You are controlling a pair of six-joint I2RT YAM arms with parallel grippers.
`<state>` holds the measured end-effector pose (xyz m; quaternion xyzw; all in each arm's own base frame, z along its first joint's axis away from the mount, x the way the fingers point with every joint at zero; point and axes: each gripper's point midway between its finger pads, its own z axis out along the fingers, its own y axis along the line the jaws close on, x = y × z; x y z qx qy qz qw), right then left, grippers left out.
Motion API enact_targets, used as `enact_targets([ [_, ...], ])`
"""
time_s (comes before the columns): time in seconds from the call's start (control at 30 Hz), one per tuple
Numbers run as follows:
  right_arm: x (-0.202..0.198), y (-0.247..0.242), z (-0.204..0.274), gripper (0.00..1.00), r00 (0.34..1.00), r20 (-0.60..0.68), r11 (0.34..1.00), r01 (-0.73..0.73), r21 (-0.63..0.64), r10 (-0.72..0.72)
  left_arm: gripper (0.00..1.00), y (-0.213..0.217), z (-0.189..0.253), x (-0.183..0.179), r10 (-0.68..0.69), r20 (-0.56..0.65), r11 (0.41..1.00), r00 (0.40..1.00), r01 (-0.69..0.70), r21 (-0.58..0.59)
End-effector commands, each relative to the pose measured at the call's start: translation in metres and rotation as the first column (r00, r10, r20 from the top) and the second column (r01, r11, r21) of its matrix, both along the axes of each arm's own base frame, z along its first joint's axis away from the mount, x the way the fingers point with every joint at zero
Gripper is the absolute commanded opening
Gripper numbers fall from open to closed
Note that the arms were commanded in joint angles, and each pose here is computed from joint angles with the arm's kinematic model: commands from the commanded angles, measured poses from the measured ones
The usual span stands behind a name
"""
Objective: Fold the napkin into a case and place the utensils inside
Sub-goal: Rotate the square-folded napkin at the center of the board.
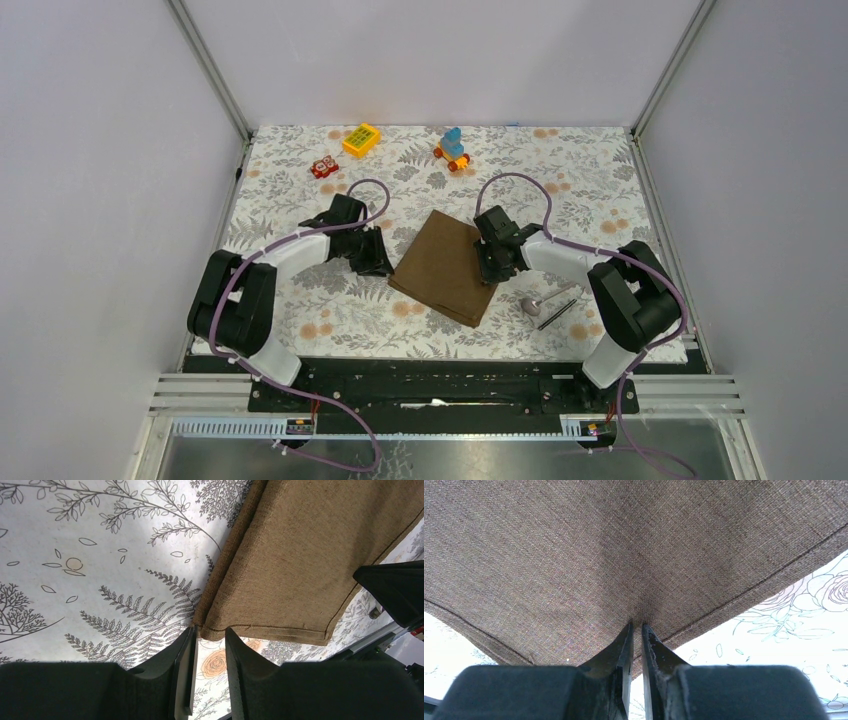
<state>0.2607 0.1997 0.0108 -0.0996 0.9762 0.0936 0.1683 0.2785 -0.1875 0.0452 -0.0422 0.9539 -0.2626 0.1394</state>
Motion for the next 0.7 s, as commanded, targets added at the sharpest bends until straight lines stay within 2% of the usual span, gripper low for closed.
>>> enact_targets([
  [0.0, -0.006, 0.004, -0.008, 0.19, 0.999, -0.031, 1.000, -0.011, 0.022, 0.011, 0.33, -0.003, 0.006, 0.001, -0.019, 0.047, 1.000, 0.999, 0.020, -0.017],
  [0.1, -0.005, 0.001, -0.010, 0.21, 1.000, -0.027, 1.000, -0.014, 0.002, 0.014, 0.32, -0.005, 0.001, -0.004, -0.026, 0.032, 0.999, 0.999, 0.027, -0.020],
  [0.27, 0.013, -0.004, -0.012, 0.21, 1.000, 0.010, 0.999, 0.003, -0.054, -0.002, 0.20, -0.003, -0.009, -0.017, -0.018, -0.011, 1.000, 1.000, 0.017, -0.023],
  [0.37, 0.034, -0.009, -0.009, 0.21, 0.999, 0.042, 0.996, 0.016, -0.085, -0.013, 0.09, -0.005, -0.012, -0.029, -0.010, -0.050, 0.999, 0.999, 0.007, -0.049],
  [0.57, 0.074, -0.012, -0.002, 0.21, 0.994, 0.103, 0.991, -0.021, -0.131, 0.034, 0.04, -0.014, -0.010, -0.052, 0.004, -0.085, 0.992, 0.996, -0.014, -0.125],
  [0.67, 0.093, -0.028, -0.005, 0.21, 0.986, 0.151, 0.970, -0.034, -0.241, 0.072, 0.02, -0.018, -0.001, -0.062, 0.020, -0.063, 0.990, 0.998, -0.028, -0.138],
])
